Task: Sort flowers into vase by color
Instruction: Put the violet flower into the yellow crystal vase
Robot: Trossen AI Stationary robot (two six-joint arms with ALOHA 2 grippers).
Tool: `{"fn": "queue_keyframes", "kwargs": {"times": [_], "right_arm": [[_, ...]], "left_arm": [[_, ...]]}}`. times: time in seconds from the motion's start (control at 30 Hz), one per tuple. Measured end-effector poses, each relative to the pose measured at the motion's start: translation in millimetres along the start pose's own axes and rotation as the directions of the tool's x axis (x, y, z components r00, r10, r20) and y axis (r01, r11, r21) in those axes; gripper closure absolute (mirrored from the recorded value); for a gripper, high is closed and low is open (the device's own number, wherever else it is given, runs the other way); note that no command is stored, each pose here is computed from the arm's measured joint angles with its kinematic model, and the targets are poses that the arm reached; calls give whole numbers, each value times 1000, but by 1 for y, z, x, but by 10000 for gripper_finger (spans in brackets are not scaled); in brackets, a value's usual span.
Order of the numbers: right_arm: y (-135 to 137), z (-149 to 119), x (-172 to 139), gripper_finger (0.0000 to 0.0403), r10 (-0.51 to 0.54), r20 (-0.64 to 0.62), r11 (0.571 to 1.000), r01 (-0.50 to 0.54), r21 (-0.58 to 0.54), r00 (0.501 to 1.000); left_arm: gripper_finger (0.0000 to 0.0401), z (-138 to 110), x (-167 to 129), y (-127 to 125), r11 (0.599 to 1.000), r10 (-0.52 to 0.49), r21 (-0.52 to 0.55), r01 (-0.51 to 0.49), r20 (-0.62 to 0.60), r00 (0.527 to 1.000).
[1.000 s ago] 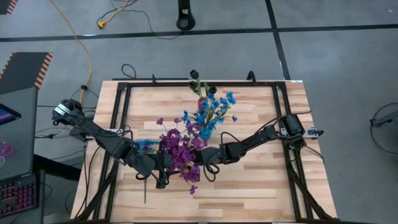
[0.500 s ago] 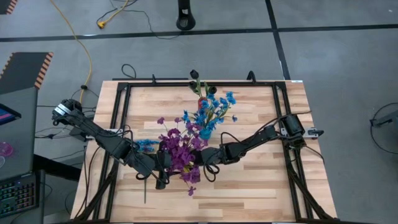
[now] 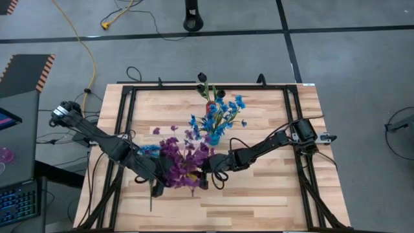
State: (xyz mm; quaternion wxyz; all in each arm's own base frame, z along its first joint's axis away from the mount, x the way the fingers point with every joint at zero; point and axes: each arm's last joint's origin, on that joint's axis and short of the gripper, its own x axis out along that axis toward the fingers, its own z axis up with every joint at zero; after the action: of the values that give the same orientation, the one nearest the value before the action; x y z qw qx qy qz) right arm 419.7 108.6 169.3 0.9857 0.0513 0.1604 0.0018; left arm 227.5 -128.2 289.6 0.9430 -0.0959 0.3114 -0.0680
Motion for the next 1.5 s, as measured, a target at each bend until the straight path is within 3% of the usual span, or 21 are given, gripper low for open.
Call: {"fn": "queue_keyframes", "kwargs": {"times": [0.4,0.93,1.3,1.5], "right_arm": [[13,-5,-4,226,17,-37,1000,-17,-20,999],[17,-7,-7,226,9,-75,1000,-10,-12,997],[16,8,-27,226,-14,-149,999,9,-34,989],[20,6,-32,226,-18,-195,1000,13,-25,981]], "left_arm": [[199,4,-18,3,999,-10,-45,12,30,999],[199,-1,-25,-1,976,-192,-116,182,-83,978],[200,-9,-63,9,983,-96,-163,83,-74,993],[200,-18,-70,12,972,-40,-234,8,-131,991]]}}
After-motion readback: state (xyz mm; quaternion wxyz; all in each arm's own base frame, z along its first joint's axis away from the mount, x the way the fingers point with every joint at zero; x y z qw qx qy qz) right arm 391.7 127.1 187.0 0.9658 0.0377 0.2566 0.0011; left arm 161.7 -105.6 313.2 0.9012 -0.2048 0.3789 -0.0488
